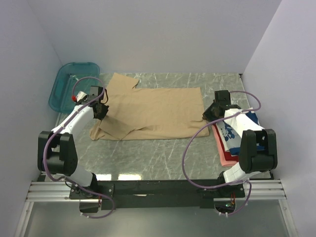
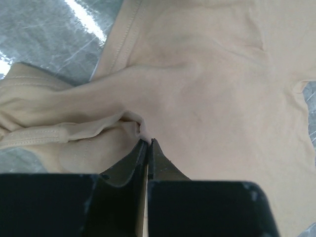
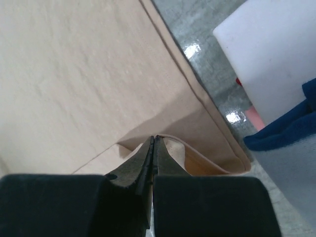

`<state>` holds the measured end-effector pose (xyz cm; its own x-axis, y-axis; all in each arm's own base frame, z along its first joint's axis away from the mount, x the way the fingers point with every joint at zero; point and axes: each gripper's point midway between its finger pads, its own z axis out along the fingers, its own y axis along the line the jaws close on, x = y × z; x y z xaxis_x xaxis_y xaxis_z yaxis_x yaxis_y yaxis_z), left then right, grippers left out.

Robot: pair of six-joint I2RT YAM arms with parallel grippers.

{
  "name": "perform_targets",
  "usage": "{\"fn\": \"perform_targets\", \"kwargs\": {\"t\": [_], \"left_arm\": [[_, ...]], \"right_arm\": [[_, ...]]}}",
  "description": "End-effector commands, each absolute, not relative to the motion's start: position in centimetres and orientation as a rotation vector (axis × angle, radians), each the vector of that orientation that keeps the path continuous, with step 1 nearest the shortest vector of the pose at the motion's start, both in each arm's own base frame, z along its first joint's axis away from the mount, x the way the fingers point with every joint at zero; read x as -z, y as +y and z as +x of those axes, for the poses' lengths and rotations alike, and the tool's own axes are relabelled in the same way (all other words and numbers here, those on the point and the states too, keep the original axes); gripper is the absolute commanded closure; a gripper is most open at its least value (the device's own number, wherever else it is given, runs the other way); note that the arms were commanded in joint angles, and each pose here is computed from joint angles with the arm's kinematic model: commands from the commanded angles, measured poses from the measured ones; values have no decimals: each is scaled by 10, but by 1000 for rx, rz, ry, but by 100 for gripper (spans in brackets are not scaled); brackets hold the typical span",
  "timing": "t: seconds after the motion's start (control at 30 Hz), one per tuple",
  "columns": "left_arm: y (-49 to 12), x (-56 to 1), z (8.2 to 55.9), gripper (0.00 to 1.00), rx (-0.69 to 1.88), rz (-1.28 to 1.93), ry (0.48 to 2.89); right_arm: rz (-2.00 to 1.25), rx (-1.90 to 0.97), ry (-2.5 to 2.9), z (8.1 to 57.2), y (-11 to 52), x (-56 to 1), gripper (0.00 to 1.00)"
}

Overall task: Fold and stack the t-shirts
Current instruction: Fold the tshirt

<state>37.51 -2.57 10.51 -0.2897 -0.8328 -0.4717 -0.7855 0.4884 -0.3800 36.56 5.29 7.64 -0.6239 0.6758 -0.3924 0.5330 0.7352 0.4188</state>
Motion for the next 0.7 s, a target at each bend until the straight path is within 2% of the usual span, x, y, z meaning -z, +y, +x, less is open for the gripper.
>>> {"fn": "perform_targets", "kwargs": {"t": [0.0,0.27,0.67], "left_arm": [[-31,-124,400,93,178,-1280,2075],[-28,-131,405,94,195,-1279,2060],[-25,-140,413,94,241,-1266,2052]], "right_arm": [[900,-356,2340,382,44,-89,100],[970,-367,2301,377,17,-86,100],[976,-397,2311,375,15,-78,100]]}}
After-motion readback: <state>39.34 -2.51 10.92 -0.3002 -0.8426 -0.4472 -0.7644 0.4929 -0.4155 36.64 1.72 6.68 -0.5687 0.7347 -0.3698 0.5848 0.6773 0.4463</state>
